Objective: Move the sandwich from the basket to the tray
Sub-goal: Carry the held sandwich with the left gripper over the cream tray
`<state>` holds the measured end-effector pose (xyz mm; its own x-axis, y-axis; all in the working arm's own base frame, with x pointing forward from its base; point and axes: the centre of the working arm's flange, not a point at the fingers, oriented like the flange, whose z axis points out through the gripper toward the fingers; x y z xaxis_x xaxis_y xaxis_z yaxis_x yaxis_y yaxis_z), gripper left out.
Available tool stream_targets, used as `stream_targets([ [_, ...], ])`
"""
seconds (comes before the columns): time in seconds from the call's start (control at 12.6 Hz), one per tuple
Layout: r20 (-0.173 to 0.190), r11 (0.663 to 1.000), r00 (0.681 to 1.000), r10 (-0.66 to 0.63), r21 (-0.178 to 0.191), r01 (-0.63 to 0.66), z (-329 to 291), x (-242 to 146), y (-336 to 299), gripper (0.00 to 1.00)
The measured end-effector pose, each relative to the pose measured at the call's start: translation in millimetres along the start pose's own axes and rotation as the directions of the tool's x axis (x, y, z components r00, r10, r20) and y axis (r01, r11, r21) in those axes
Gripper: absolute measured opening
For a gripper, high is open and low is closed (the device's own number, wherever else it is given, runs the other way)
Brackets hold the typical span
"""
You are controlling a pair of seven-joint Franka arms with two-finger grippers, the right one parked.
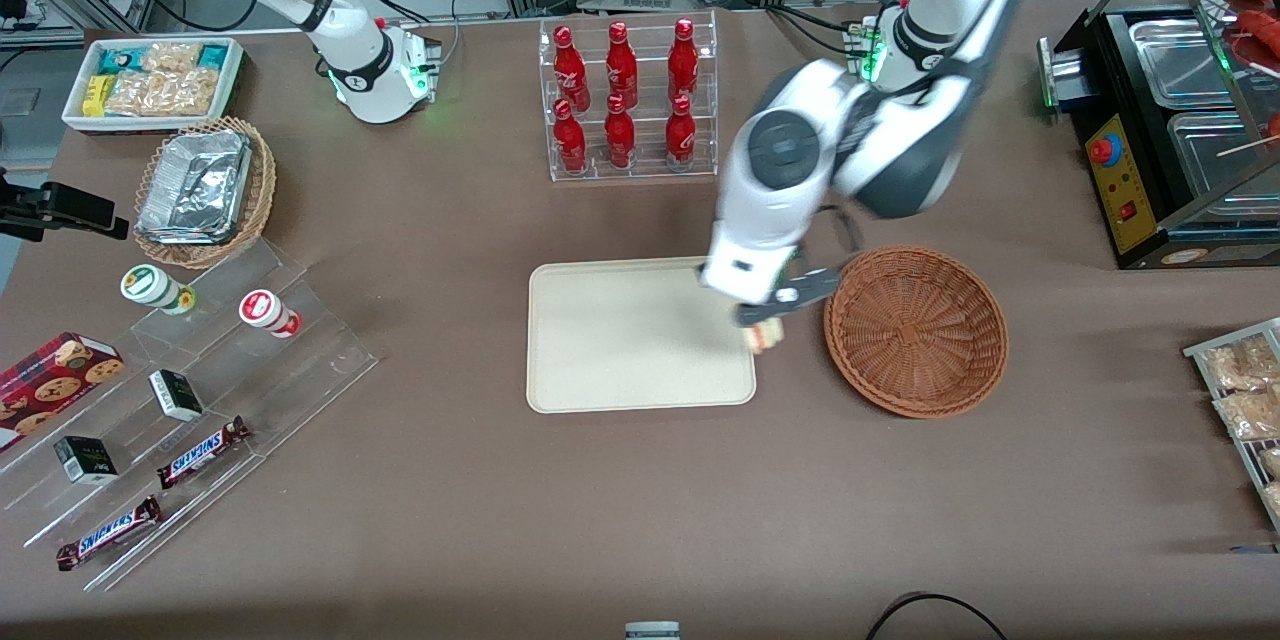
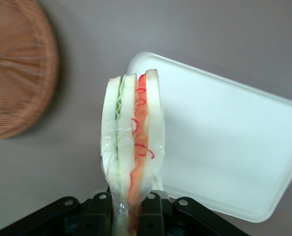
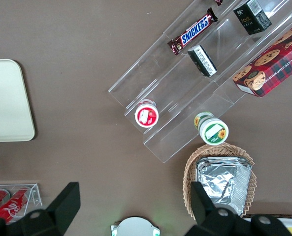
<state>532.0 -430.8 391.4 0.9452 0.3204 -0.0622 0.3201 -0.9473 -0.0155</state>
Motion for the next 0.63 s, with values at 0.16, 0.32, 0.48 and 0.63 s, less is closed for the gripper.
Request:
stream_targets([
  [0.16, -0.024, 0.997, 0.998, 0.058, -0.050, -0.059, 31, -20, 41, 0.19],
  [0.32, -0.056, 0.991, 0.992, 0.109, -0.071, -0.113, 59, -37, 66, 0.19],
  [0.48, -0.089, 0.978, 0.977, 0.193, -0.065, -0.199, 86, -47, 79, 0.19],
  [0.63, -0.080, 0.963, 0.962, 0.262, -0.042, -0.266, 116, -47, 81, 0.19],
])
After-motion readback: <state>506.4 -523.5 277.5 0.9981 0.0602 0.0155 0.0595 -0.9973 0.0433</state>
